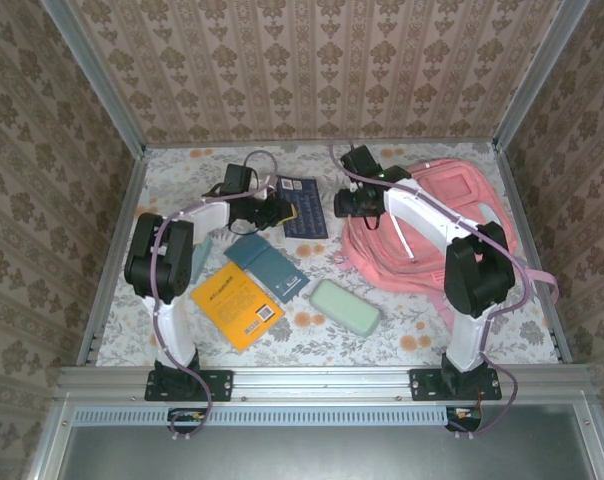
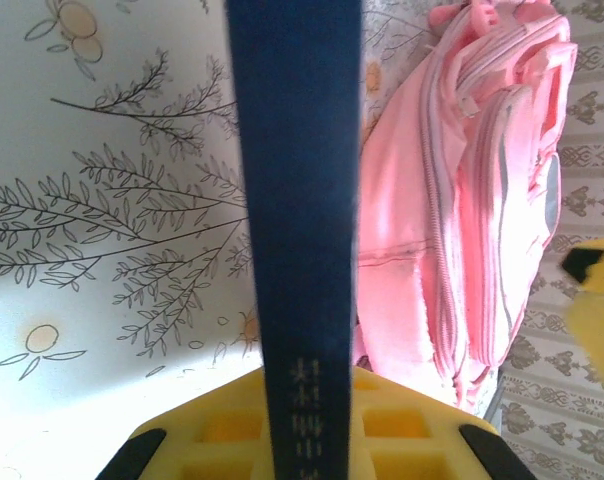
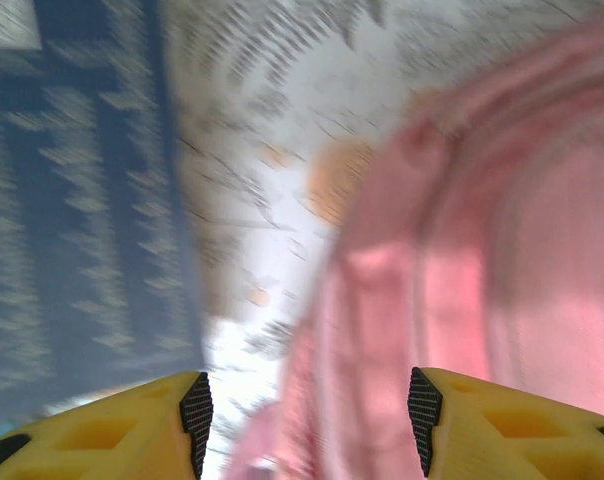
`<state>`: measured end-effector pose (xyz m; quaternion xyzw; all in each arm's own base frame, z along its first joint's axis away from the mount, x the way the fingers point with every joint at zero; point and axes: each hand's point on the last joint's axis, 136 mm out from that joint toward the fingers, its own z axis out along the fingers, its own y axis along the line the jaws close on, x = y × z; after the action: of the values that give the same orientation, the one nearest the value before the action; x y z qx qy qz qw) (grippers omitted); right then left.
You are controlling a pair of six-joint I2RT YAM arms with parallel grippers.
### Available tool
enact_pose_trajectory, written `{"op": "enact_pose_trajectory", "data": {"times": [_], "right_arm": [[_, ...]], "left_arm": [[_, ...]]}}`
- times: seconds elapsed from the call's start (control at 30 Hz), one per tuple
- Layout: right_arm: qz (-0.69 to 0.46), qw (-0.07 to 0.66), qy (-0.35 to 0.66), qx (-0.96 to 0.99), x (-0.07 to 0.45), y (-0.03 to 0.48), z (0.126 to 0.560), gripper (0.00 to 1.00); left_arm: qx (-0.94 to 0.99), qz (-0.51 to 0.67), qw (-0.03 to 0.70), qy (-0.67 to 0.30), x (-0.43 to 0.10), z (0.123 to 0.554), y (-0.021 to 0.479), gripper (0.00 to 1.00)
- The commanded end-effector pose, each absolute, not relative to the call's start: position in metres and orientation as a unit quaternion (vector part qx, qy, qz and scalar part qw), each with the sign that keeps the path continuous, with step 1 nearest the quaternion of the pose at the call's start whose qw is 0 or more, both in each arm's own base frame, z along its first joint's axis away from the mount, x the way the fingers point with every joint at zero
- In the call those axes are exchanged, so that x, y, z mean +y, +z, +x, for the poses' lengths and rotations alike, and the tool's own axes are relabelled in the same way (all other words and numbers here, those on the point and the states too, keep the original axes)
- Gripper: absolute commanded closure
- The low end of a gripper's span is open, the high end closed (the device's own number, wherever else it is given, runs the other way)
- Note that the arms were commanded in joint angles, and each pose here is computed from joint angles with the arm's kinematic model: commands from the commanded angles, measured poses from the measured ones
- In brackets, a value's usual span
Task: Pack the student bag
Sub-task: Pick up the book from the top-center of the table, then open the student bag at the middle-right of the table.
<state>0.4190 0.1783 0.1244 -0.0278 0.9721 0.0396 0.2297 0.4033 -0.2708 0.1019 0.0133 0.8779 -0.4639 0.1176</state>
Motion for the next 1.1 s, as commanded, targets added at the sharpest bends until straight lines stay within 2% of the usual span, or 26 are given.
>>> {"op": "enact_pose_trajectory", "data": {"times": [0.0, 0.2, 0.43, 0.53, 0.67, 0.73, 0.83, 1.07], "right_arm": [[-0.053, 0.194, -0.055, 0.978, 0.136, 0.106, 0.393, 0.42], [-0.063, 0.167, -0.087, 0.980, 0.116, 0.088, 0.369, 0.41], [-0.066, 0.154, -0.111, 0.980, 0.104, 0.076, 0.360, 0.43], [-0.072, 0.150, -0.121, 0.979, 0.098, 0.074, 0.357, 0.47], [-0.064, 0.137, -0.121, 0.981, 0.090, 0.061, 0.357, 0.66], [-0.059, 0.138, -0.106, 0.983, 0.094, 0.063, 0.359, 0.85], [-0.058, 0.161, -0.068, 0.983, 0.110, 0.077, 0.369, 1.00], [-0.035, 0.224, 0.026, 0.974, 0.146, 0.148, 0.405, 1.00]], "left_arm": [[0.859, 0.041, 0.159, -0.484, -0.274, 0.409, 0.145, 1.00], [0.857, 0.044, 0.162, -0.487, -0.273, 0.406, 0.151, 1.00], [0.857, 0.044, 0.164, -0.488, -0.272, 0.401, 0.152, 1.00], [0.856, 0.045, 0.164, -0.488, -0.272, 0.398, 0.153, 1.00], [0.855, 0.045, 0.163, -0.489, -0.273, 0.396, 0.153, 1.00], [0.854, 0.046, 0.165, -0.491, -0.273, 0.397, 0.156, 1.00], [0.852, 0.048, 0.169, -0.493, -0.273, 0.397, 0.161, 1.00], [0.843, 0.044, 0.176, -0.506, -0.276, 0.399, 0.174, 1.00]]}}
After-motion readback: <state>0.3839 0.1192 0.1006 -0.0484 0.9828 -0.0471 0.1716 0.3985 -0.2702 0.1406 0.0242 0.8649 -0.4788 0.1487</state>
